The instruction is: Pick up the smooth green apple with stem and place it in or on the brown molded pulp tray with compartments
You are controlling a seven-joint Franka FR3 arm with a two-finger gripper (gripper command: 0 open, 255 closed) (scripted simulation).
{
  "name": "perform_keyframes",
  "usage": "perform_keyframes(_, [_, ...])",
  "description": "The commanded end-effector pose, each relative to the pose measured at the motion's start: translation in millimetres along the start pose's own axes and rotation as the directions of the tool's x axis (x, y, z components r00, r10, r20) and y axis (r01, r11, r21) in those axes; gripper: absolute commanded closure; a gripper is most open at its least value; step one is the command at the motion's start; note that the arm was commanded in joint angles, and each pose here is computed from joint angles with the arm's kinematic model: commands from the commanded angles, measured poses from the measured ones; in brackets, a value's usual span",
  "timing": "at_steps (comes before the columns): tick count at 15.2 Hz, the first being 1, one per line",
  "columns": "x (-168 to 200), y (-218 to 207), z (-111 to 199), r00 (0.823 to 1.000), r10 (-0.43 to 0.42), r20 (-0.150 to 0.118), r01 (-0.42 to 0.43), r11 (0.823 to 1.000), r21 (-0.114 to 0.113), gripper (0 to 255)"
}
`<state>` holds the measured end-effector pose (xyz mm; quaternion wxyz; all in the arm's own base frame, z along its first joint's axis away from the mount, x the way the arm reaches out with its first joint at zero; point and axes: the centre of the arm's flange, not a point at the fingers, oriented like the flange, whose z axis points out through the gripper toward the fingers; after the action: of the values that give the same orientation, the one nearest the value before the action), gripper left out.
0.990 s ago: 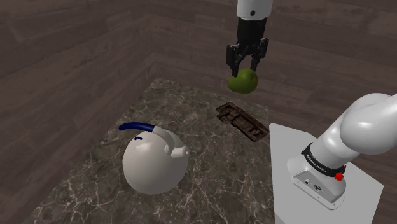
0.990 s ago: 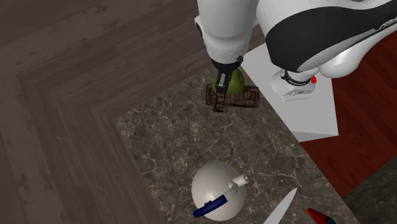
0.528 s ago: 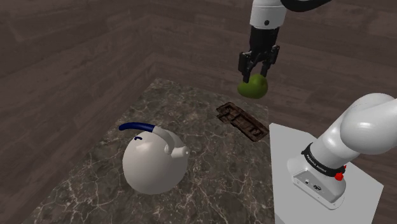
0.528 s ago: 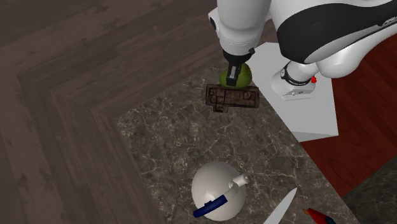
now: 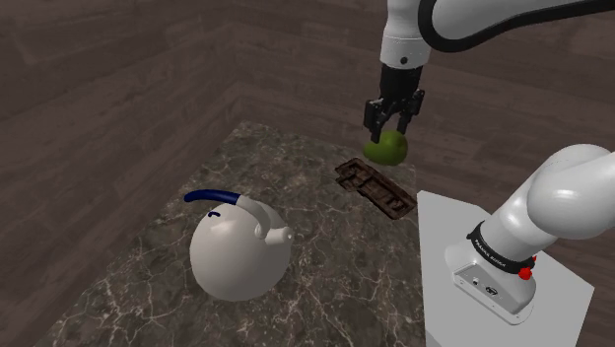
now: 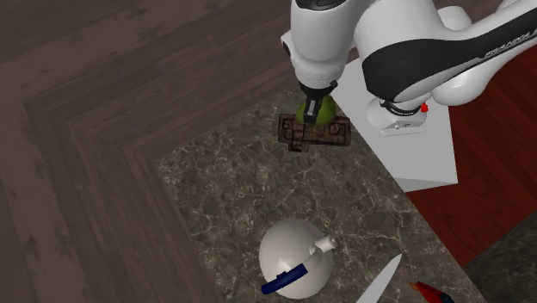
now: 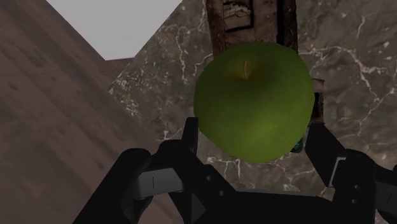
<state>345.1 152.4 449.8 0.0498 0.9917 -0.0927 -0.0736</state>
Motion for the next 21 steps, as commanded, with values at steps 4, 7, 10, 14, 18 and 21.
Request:
perform_keyframes(4, [4,-2,27,1.0,0.0,-0.001,0.0,1.0,0.0,255])
perform_keyframes(7, [6,-4,41,1.0,0.0,-0.001,0.0,1.0,0.0,255])
perform_keyframes(10, [6,-4,41,1.0,0.0,-0.001,0.0,1.0,0.0,255])
perform_keyframes(14, [6,-4,41,1.0,0.0,-0.001,0.0,1.0,0.0,255])
perform_keyframes(18, [6,-4,41,1.0,0.0,-0.001,0.0,1.0,0.0,0])
perform_keyframes(21, [6,-4,28,1.0,0.0,-0.001,0.0,1.0,0.0,0])
